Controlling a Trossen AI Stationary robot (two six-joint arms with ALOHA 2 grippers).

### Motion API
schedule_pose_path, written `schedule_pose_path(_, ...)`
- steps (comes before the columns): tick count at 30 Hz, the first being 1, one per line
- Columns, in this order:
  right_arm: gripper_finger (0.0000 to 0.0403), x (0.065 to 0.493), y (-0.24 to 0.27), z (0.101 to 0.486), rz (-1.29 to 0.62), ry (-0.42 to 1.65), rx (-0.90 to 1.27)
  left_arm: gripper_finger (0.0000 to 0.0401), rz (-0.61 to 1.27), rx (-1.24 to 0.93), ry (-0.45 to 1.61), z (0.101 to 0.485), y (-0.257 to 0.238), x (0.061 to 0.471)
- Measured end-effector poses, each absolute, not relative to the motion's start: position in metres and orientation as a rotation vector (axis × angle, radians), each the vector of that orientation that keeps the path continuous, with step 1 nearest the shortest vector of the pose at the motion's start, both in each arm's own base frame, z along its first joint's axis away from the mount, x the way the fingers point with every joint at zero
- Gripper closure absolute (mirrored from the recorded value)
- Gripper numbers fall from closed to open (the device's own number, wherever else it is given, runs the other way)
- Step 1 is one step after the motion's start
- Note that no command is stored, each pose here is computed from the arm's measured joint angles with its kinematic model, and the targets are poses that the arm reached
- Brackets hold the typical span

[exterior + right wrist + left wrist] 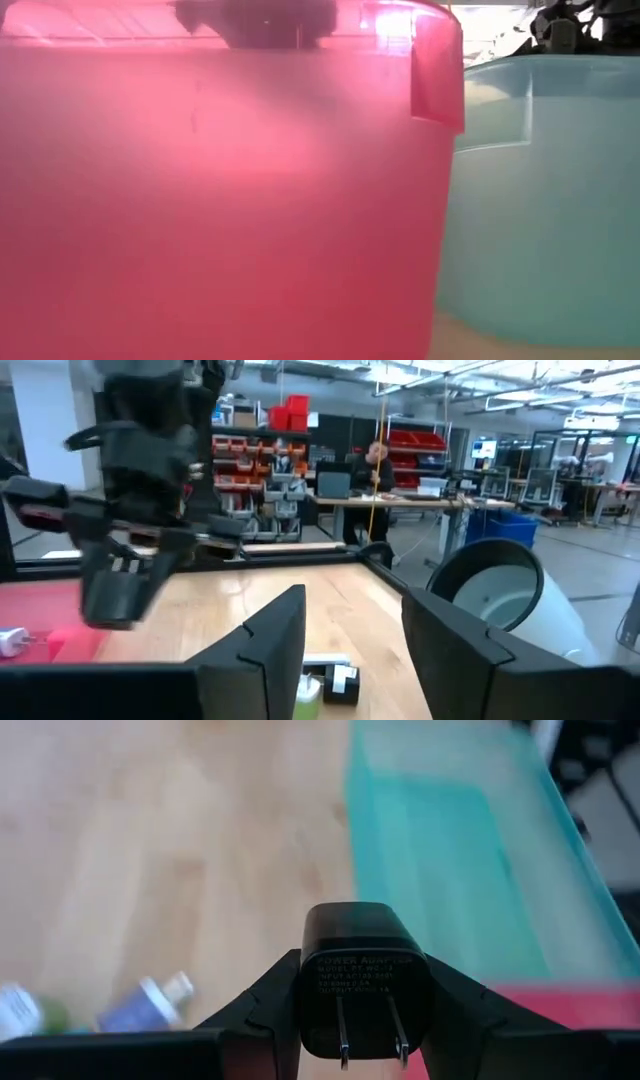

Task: Pick & Place Office items
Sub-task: Put the bottom black charger adapter into the red bin

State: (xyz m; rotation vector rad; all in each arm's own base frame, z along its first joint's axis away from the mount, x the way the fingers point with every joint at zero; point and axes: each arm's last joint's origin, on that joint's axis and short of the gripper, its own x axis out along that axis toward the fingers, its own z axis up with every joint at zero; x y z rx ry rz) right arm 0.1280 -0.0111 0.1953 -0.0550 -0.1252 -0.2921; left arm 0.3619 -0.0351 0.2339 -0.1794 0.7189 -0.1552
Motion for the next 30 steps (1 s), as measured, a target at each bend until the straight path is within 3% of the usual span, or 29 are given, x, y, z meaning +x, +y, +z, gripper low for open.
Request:
schedule_pose_path(6, 0.0248, 0.126, -0.013, 0.195, -0.311, -0.129, -0.052, 0.0258, -0.223, -0.181, 0.822, 0.261, -0.079, 0.322)
schedule_pose_path(16, 0.0248, 0.126, -0.014, 0.195, -0.314, -0.13, -0.024, 0.0246, -0.075, -0.256, 1.207, 0.261, -0.149, 0.239)
schedule_pose_path(30, 0.0248, 0.126, -0.014, 0.195, -0.314, -0.13, -0.023, 0.0252, -0.095, -0.075, 1.343, 0.22, -0.179, 0.241)
